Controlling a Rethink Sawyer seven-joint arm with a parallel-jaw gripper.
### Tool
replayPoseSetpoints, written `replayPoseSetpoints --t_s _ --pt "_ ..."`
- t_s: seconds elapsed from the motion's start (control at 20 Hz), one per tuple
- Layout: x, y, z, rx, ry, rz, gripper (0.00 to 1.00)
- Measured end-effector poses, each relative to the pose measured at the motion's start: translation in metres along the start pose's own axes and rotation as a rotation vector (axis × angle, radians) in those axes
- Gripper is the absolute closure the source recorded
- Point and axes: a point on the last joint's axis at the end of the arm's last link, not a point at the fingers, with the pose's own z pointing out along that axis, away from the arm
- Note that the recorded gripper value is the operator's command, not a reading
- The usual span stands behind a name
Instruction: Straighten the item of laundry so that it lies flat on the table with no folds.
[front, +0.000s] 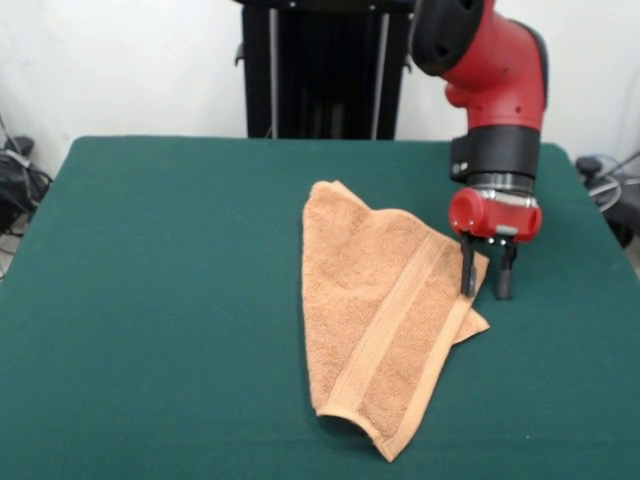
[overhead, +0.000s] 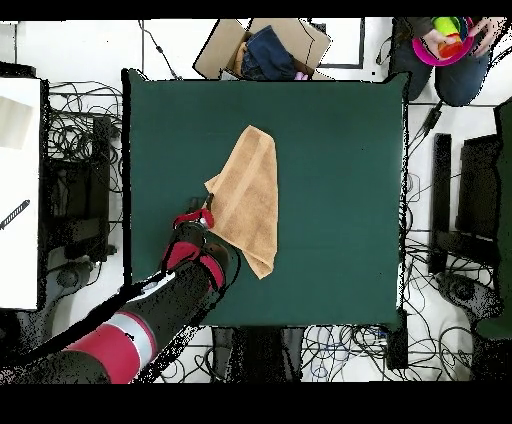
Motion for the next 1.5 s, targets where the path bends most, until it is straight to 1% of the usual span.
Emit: replayPoseSetpoints --t_s 0.8,1.5 --pt "0.0017 0.0018 -0.0037 -0.008 0.006 0.004 0.00" --pt "0.0015 0.0046 -0.0048 -0.001 0.007 0.013 0.00"
